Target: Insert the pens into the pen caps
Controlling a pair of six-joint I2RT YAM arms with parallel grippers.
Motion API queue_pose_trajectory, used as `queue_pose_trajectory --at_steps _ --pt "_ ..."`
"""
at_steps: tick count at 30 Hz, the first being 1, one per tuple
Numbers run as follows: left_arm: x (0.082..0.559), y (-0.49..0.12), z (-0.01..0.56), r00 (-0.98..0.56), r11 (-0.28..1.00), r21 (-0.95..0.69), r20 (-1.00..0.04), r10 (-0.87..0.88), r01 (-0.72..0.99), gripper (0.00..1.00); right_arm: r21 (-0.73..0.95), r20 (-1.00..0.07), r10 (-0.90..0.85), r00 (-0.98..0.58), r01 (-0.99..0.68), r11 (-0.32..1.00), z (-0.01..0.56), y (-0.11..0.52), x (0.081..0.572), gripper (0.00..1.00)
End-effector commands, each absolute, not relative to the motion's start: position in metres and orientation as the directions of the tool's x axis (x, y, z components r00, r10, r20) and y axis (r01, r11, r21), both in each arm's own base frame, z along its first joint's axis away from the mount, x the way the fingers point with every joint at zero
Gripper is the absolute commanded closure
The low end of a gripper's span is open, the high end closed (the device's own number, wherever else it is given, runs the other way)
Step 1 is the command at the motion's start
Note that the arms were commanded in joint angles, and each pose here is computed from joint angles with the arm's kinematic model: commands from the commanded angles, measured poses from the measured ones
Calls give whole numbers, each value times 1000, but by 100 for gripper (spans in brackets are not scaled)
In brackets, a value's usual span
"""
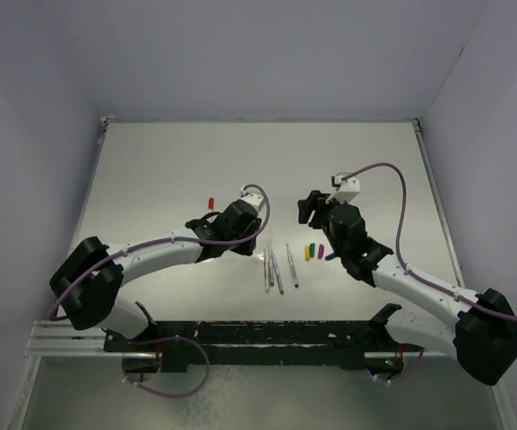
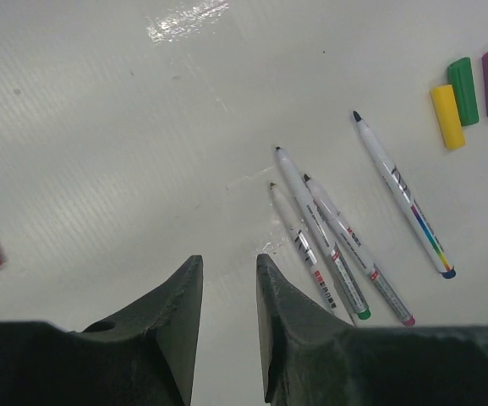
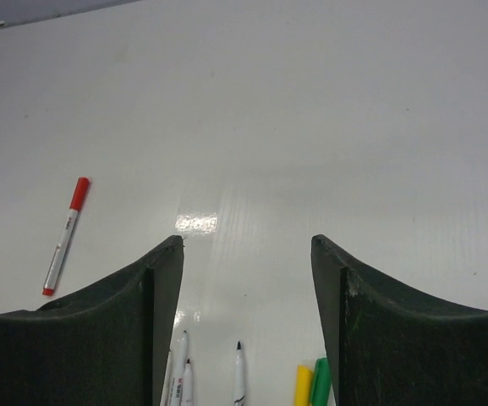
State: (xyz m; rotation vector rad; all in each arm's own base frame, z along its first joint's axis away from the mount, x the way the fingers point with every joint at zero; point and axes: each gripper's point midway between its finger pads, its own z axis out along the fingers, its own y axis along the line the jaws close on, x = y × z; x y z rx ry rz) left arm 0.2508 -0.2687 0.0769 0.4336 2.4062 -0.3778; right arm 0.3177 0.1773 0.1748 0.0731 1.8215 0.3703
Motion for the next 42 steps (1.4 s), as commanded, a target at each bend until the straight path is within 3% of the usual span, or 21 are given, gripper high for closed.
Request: queue_pose_trajectory --at_steps 1,42 --pt "243 -295 81 -705 854 -211 -672 226 476 65 329 -920 298 -255 -87 940 179 166 316 37" --pt "227 -328 39 -695 802 -157 -610 380 577 60 396 -895 348 -279 -139 908 172 181 313 40"
